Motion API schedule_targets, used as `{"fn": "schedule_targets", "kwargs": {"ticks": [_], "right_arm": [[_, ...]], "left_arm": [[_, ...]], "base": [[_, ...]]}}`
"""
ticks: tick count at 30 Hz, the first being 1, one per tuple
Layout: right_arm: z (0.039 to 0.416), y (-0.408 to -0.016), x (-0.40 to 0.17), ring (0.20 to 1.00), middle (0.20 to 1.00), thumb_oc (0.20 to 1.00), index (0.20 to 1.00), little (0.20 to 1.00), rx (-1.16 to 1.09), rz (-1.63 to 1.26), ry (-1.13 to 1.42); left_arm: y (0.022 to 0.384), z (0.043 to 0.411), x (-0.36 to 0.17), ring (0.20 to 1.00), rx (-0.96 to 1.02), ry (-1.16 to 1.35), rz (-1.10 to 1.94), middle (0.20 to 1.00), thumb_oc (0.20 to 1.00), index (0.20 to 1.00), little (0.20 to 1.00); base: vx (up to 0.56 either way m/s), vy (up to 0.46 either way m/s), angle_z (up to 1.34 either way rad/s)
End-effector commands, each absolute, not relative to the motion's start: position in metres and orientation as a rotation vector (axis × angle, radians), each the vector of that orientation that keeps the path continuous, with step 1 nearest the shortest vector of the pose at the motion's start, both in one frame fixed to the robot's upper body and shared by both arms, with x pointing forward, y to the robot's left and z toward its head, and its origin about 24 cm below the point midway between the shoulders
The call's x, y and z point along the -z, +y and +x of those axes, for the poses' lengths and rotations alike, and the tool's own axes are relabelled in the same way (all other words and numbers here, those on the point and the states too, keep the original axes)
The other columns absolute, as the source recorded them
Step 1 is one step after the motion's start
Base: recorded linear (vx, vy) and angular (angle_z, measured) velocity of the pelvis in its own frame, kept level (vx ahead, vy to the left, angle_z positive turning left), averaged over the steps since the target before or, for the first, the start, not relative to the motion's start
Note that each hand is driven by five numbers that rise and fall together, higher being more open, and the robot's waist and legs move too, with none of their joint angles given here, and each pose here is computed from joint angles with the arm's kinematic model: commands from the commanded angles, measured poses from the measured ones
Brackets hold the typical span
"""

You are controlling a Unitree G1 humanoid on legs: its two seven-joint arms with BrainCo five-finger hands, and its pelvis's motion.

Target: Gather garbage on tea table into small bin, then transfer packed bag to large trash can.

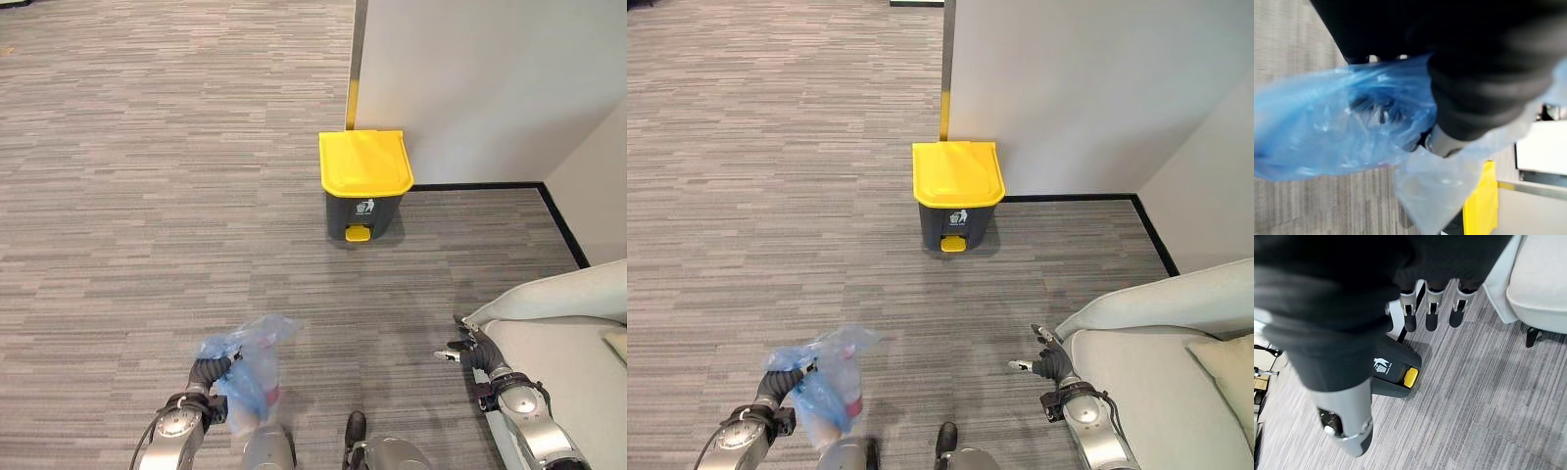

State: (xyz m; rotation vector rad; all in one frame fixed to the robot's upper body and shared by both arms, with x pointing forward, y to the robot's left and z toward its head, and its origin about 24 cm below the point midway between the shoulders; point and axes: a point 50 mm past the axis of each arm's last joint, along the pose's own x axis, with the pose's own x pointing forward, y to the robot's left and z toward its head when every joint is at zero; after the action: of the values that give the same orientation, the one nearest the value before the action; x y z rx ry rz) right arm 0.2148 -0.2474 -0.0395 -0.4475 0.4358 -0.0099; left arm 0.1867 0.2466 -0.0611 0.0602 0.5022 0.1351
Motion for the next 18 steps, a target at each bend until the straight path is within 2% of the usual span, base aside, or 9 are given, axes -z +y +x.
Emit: {"fn": "schedule_targets", "kwargs": {"ticks": [1,5,10,18], "right_arm": [[0.218,-0.255,0.031,1.000,1.000,1.000,1.000,1.000,0.029,-0.469,0.393],[0.216,-0.250,0.033,1.000,1.000,1.000,1.000,1.000,-0.003,-0.484,0.399],[0.218,-0.242,0.038,1.000,1.000,1.000,1.000,1.000,-0.036,-0.484,0.414],[0.220,-0.242,0.038,1.000,1.000,1.000,1.000,1.000,-0.033,-0.480,0.420]], "left_arm": [[0.252,0.190,0.043,0.200,-0.140,0.397,0.087,0.200,0.200,0.200,0.200],[0.254,0.183,0.045,0.200,-0.138,0.410,0.088,0.200,0.200,0.200,0.200],[0.265,0.184,0.040,0.200,-0.162,0.401,0.127,0.200,0.200,0.200,0.200],[0.267,0.185,0.039,0.200,-0.187,0.394,0.108,0.200,0.200,0.200,0.200]], "base": [[0.26,0.080,-0.43],[0.29,0.146,-1.10],[0.29,0.155,-0.61],[0.22,-0.033,0.07]]}}
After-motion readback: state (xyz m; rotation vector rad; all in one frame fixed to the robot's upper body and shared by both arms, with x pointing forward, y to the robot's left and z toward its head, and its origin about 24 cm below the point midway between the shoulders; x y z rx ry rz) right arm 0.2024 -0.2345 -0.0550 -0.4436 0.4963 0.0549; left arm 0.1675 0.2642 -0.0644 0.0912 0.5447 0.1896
